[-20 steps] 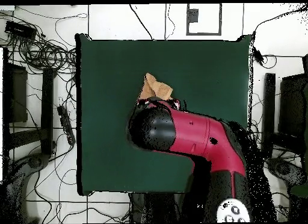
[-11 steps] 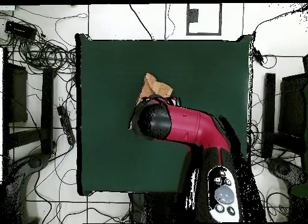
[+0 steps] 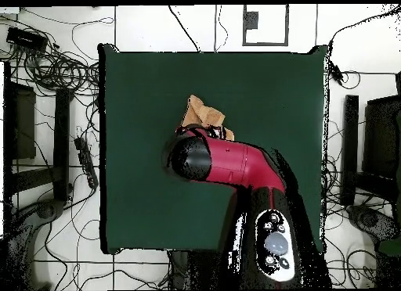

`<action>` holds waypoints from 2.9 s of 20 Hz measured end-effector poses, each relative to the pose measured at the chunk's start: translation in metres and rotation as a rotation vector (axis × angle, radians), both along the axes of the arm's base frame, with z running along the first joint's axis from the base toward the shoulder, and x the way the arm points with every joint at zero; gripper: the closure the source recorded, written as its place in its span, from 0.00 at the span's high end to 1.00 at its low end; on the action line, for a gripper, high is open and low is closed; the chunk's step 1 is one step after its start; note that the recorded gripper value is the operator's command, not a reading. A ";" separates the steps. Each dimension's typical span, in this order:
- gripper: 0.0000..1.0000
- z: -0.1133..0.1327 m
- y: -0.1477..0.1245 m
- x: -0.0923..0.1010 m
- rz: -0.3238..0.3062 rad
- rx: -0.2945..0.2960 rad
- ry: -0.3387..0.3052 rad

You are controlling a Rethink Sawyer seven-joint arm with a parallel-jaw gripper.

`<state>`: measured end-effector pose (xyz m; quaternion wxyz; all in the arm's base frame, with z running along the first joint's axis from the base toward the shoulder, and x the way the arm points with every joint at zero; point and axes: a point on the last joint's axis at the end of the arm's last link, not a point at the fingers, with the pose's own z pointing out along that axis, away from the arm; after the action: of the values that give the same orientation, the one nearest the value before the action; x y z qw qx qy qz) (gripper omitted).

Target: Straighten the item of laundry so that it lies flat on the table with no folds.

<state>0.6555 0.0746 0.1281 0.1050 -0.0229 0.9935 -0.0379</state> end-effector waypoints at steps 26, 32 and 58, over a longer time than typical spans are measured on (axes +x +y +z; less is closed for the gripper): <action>1.00 0.006 0.096 0.013 -0.512 0.165 -0.133; 1.00 0.000 0.143 0.015 -0.737 0.251 -0.238; 1.00 -0.065 0.117 -0.048 -0.866 0.055 -0.281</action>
<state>0.6076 0.1919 0.0628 0.2138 0.4026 0.8884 -0.0548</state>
